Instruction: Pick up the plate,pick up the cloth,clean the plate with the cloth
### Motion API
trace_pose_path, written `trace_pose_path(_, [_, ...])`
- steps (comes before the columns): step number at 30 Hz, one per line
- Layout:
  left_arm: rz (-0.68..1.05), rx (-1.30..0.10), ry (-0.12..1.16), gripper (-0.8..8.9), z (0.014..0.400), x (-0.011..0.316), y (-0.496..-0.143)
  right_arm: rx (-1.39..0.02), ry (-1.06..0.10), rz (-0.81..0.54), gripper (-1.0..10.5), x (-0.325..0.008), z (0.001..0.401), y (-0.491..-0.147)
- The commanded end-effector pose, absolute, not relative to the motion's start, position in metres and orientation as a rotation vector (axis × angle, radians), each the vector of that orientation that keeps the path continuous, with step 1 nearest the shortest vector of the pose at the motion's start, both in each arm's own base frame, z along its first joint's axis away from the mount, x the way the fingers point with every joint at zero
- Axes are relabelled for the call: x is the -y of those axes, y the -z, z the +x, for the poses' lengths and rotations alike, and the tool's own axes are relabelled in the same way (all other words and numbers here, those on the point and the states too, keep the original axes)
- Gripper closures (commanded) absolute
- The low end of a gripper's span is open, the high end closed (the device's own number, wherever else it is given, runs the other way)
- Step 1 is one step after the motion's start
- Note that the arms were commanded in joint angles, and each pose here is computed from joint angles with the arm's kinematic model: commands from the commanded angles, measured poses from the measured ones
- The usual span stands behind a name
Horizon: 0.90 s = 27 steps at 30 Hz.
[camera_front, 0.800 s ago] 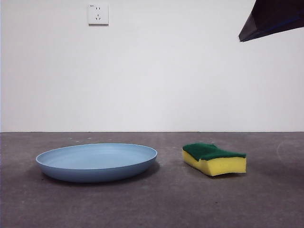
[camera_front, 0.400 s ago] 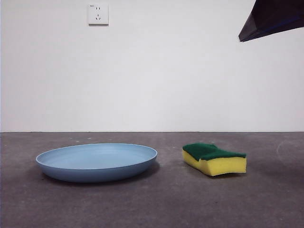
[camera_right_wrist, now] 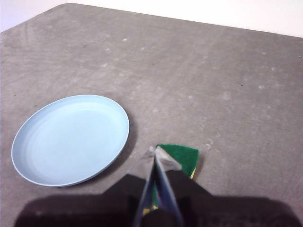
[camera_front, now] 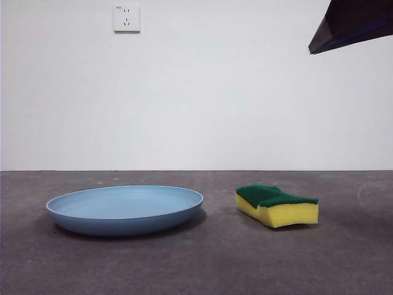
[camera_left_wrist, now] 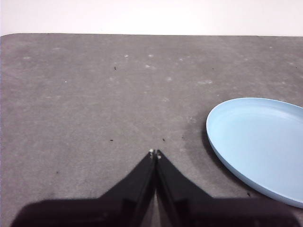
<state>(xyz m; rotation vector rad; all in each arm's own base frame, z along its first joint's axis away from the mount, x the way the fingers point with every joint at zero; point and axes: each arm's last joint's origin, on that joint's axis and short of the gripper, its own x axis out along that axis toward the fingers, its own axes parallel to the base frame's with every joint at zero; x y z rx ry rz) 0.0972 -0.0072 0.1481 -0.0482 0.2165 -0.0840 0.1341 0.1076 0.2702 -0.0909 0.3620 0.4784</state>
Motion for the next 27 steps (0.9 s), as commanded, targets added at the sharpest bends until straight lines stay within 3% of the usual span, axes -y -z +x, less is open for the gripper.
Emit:
trace_pose_path(1, [-0.054, -0.223, 0.085, 8.17, 0.098, 0.007, -0.144, -0.362, -0.477, -0.093, 9.5, -0.108, 0.134, -0.268])
trace_pose_path(15, [-0.054, -0.223, 0.085, 8.17, 0.098, 0.007, -0.144, -0.361, -0.475, -0.105, 9.5, -0.104, 0.13, -0.27])
trace_pose_path(19, [-0.054, -0.223, 0.085, 8.17, 0.098, 0.007, -0.144, -0.262, -0.422, -0.165, 9.5, -0.086, 0.122, -0.282])
trace_pose_path(27, [-0.054, -0.223, 0.085, 8.17, 0.098, 0.007, -0.144, -0.092, -0.216, -0.07, 9.5, -0.035, 0.104, -0.296])
